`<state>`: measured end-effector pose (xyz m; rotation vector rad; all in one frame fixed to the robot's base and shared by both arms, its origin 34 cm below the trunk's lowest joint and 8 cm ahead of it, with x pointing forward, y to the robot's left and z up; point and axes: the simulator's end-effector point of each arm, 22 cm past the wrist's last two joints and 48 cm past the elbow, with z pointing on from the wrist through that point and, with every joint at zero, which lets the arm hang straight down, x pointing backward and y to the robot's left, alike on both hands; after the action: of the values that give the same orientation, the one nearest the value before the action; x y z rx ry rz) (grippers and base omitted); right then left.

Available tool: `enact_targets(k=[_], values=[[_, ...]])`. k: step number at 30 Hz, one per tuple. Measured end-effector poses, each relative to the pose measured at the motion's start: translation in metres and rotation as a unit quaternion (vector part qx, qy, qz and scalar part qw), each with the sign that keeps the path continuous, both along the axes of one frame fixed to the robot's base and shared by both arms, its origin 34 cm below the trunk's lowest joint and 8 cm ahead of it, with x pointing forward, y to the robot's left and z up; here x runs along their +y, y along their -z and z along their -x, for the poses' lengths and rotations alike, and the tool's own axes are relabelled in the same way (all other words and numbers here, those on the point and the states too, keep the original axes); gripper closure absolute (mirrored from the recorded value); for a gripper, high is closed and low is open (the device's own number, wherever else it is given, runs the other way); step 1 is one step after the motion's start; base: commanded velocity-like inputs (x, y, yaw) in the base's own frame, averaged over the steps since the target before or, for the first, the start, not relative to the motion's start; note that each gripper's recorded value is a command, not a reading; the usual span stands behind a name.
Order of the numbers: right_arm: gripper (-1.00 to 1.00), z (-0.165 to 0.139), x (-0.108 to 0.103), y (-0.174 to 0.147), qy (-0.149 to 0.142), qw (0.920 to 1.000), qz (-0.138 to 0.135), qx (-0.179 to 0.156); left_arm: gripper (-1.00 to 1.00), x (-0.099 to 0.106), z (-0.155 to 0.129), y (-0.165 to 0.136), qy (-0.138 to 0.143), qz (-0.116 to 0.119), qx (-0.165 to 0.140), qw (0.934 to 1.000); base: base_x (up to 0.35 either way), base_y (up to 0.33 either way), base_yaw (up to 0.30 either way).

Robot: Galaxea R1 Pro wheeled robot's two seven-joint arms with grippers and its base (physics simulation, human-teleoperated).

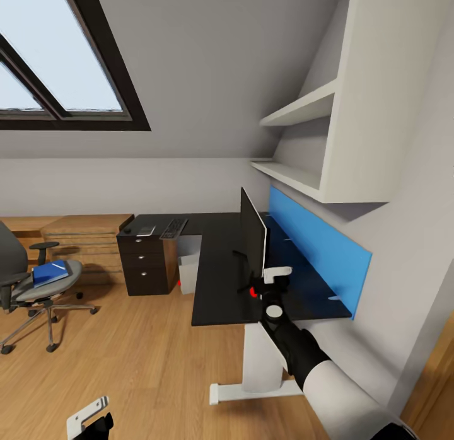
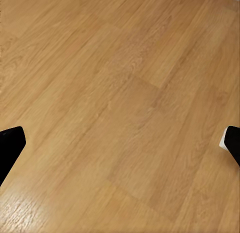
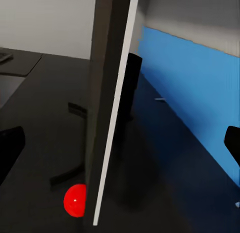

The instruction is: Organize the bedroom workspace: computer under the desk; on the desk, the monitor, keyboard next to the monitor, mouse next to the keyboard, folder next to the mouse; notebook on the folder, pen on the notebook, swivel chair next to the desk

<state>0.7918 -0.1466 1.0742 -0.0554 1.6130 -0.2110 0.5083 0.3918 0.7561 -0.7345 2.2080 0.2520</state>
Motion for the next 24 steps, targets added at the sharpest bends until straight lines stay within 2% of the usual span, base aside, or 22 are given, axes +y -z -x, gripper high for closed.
enact_targets(k=[7,11,15,24], values=[[-1.00,0.001,0.005,0.000,-0.005,1.0000,0.006,-0.001,-1.00,0.001,-0.001,-0.001,-0.001,0.000,-0.002,1.0000,-0.075,0.145,0.000],[-1.00,0.003,0.009,0.004,-0.009,0.9999,0.006,0.002,-1.00,0.001,-0.001,-0.001,-0.001,0.000,-0.002,1.0000,-0.115,0.299,0.000],[-1.00,0.010,0.028,0.012,-0.020,0.9997,-0.004,0.010,-1.00,0.002,-0.001,-0.001,-0.001,0.000,-0.002,1.0000,-0.093,0.313,0.000],[-1.00,0.012,0.035,0.014,-0.024,0.9996,-0.008,0.013,-1.00,0.002,-0.001,-0.001,-0.001,0.000,-0.001,1.0000,-0.049,0.317,0.000]])
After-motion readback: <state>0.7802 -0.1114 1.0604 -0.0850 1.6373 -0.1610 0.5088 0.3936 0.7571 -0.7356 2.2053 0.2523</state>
